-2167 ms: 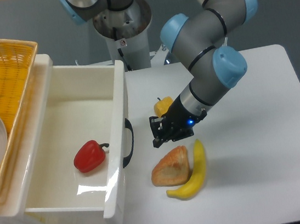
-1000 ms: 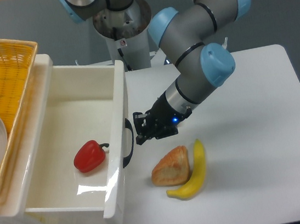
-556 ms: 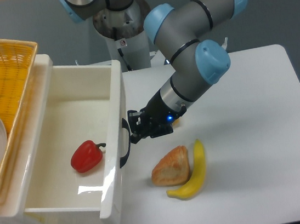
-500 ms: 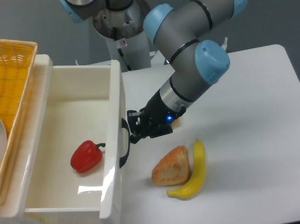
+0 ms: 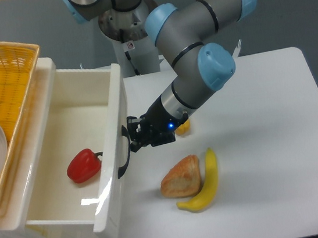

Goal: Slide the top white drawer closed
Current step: 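Push the drawer front with the gripper into the cabinet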

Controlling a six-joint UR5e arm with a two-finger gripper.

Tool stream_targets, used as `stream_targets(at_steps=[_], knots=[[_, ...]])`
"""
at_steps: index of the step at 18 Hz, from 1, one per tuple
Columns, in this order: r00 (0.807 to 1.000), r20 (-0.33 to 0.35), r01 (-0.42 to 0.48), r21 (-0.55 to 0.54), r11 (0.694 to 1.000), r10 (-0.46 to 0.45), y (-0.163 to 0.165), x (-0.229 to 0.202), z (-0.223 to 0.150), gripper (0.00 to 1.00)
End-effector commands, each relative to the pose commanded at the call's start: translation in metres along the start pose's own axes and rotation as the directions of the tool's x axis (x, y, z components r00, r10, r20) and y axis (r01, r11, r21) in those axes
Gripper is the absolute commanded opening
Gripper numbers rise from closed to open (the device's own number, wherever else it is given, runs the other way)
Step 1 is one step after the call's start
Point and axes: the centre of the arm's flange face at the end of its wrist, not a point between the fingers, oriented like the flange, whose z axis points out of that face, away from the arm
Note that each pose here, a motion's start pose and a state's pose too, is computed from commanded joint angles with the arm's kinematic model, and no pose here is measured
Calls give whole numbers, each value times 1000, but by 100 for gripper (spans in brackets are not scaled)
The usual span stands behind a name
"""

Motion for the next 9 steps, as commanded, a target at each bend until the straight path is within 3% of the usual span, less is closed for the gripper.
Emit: stream_targets(at_steps=[9], knots=[[1000, -6, -20, -21, 1000, 20, -3, 17, 14, 2]])
